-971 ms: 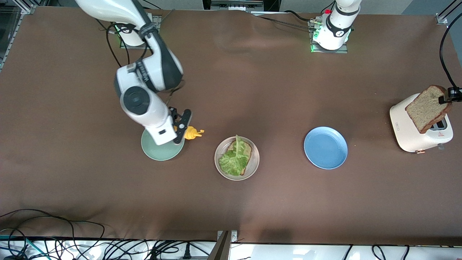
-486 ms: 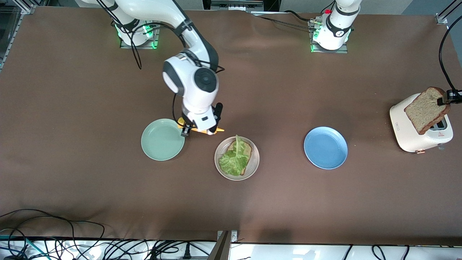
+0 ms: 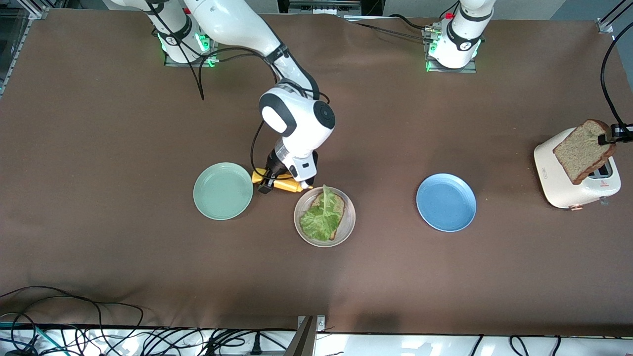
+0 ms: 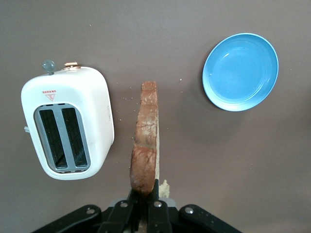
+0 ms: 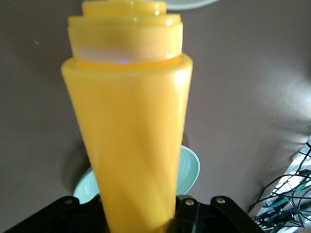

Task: Make sandwich on beige plate with both arms
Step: 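Tilt the yellow bottle over the lettuce with the right gripper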

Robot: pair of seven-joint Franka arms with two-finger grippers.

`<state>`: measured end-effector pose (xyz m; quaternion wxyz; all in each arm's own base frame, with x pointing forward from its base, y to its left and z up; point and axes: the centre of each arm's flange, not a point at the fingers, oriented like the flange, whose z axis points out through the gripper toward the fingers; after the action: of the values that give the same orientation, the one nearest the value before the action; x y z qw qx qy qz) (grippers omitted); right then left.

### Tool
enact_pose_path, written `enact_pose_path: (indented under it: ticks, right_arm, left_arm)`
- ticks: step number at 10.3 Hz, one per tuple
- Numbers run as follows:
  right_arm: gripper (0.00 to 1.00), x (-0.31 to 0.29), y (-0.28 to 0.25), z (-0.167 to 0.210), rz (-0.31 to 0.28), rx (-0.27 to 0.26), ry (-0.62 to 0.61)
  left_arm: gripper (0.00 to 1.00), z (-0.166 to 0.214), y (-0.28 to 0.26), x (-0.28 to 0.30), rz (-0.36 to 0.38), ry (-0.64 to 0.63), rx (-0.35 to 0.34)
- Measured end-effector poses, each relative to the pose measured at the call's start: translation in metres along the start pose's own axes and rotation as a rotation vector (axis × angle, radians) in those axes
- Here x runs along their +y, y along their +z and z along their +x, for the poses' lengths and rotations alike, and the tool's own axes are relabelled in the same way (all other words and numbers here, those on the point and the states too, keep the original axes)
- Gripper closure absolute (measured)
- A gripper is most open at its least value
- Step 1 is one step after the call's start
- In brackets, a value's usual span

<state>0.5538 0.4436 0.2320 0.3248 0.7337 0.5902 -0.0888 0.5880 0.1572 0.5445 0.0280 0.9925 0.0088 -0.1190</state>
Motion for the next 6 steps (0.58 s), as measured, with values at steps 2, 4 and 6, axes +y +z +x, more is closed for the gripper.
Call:
enact_pose_path:
  ticks: [2, 4, 6]
  right_arm:
    - [0.78, 0.004, 0.017, 0.002, -0.035, -0.030, -0.006]
    - [0.78, 0.000, 0.022, 0.007, -0.052, -0.038, 0.005]
    - [0.78, -0.008, 0.024, 0.014, -0.069, -0.043, 0.011]
  left_arm:
    - [0.92, 0.000, 0.000, 0.000, 0.000, 0.000, 0.000]
    - [0.92, 0.000, 0.000, 0.001, 0.000, 0.001, -0.001]
    - [0.92, 0.000, 0.000, 0.001, 0.000, 0.001, -0.001]
